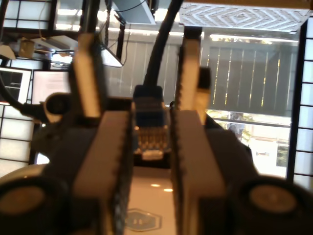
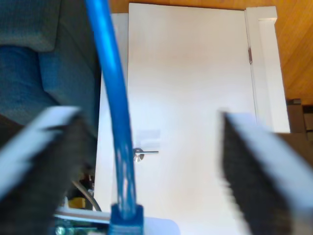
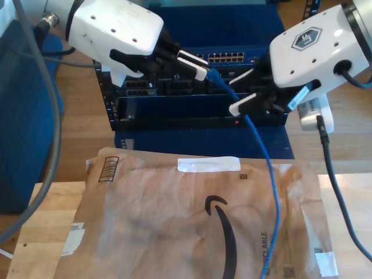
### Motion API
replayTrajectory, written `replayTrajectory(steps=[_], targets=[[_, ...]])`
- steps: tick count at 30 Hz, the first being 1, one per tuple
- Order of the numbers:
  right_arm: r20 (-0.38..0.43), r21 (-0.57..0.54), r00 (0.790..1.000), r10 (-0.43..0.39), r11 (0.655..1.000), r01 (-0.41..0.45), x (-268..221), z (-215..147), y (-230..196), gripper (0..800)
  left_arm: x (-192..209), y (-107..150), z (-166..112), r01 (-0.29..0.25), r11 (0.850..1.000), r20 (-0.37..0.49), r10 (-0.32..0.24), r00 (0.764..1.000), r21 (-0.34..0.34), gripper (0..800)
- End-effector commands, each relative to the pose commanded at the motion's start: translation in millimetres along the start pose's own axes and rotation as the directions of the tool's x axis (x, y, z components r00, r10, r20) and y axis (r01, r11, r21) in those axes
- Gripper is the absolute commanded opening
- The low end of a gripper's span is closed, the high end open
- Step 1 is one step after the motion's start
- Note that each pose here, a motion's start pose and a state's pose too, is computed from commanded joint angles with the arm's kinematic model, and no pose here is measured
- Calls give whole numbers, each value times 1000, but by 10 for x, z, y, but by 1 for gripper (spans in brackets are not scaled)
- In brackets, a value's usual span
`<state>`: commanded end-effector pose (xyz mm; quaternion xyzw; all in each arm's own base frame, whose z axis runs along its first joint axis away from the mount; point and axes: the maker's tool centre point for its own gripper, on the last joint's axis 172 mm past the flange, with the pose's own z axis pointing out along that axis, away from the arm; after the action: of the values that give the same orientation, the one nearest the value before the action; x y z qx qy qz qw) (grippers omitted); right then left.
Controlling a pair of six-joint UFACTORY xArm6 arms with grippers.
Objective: Grab the cable and plug it in
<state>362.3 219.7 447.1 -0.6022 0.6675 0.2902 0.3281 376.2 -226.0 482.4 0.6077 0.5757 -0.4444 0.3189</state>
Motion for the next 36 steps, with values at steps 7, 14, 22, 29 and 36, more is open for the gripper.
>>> replayTrajectory(steps=[7, 14, 22, 29, 36], targets=[[-3, 119, 994, -113, 986, 113, -154, -258, 34, 796, 65, -64, 67, 35, 997, 8, -35, 999, 63, 15], [-35, 268, 963, -267, 926, 266, -241, -490, -126, 796, 68, -39, -141, 234, 933, 206, -294, 933, 274, 11], [-131, 460, 887, -443, 765, 450, -393, -892, -170, 797, 70, -3, -368, 282, 861, 308, -429, 849, 424, 11], [-116, 476, 824, -554, 697, 536, -759, -495, -57, 798, 163, -17, -414, 336, 776, 291, -542, 789, 533, 11], [-143, 503, 745, -652, 600, 622, -943, 4, 27, 797, 213, -2, -540, 329, 767, 322, -559, 764, 551, 13]])
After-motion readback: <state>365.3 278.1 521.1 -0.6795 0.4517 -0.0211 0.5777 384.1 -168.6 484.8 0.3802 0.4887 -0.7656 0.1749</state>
